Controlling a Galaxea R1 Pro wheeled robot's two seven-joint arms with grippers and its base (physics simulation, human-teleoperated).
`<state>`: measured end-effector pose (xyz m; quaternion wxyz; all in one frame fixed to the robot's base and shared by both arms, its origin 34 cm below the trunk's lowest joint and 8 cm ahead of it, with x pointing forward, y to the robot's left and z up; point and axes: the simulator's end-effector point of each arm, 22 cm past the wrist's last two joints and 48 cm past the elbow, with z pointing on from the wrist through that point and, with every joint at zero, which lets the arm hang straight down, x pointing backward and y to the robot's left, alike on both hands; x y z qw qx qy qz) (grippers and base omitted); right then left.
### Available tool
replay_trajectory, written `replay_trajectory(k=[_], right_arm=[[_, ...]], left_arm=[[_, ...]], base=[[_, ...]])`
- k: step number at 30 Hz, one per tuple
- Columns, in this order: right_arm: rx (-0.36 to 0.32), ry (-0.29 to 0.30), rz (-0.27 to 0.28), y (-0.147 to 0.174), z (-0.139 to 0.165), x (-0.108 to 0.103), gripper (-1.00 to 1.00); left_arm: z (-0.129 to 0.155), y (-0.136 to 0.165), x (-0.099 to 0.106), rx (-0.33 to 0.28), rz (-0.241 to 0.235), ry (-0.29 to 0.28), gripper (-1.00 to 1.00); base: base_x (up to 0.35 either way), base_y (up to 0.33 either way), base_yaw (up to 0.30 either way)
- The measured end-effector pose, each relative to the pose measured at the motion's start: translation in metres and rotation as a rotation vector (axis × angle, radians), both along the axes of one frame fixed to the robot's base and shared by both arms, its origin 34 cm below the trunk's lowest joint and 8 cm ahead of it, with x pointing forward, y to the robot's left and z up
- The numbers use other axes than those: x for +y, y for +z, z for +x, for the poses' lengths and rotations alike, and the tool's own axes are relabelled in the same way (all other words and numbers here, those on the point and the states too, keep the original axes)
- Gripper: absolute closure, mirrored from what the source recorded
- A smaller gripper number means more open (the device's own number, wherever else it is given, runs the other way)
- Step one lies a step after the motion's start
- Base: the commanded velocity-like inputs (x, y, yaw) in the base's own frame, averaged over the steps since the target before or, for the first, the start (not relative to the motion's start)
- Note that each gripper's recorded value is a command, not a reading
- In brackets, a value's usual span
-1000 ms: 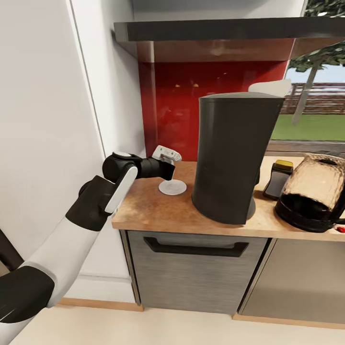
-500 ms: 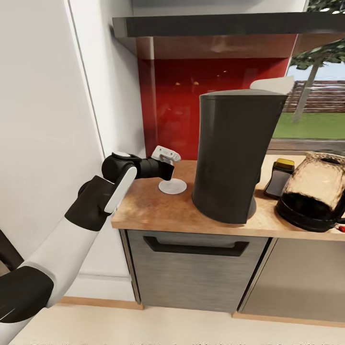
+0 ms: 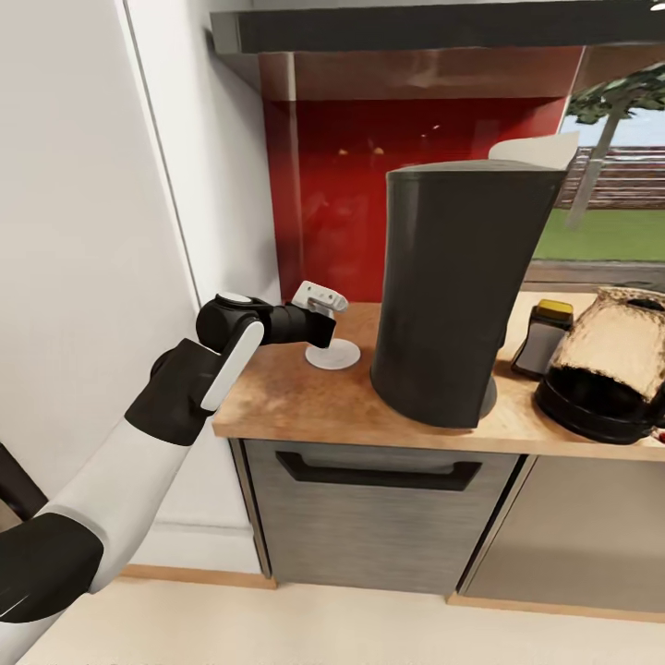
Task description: Set up a coffee station on the kitchen countertop: keep the coffee maker on the countertop, move the bottle of coffee from the kitchen shelf to the counter next to the coffee maker, place a paper coffee filter on top of the coffee maker, put the saucer next to the coffee maker with the coffee cup on the saucer, and place the electric kettle next to the coffee maker.
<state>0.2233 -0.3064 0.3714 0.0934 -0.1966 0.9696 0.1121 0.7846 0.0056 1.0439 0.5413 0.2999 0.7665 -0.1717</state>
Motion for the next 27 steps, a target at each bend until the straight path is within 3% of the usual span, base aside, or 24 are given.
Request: replay_trajectory(k=[8, 17, 27], right_arm=[[0.007, 0.000, 0.001, -0.0006, -0.0026, 0.0001, -1.00], [0.009, 0.000, 0.000, -0.0007, -0.0030, 0.0001, -1.00], [0.008, 0.000, 0.001, -0.0007, -0.0030, 0.0002, -1.00]], left_arm=[[0.0019, -0.0038, -0.0001, 0.005, 0.000, 0.000, 1.00], [0.0020, -0.0039, -0.0001, 0.005, -0.001, 0.000, 1.00], [0.0019, -0.0044, -0.0001, 0.008, -0.002, -0.001, 1.00]], base=[[0.000, 0.000, -0.024], [0.000, 0.000, -0.158], [0.000, 0.000, -0.016]])
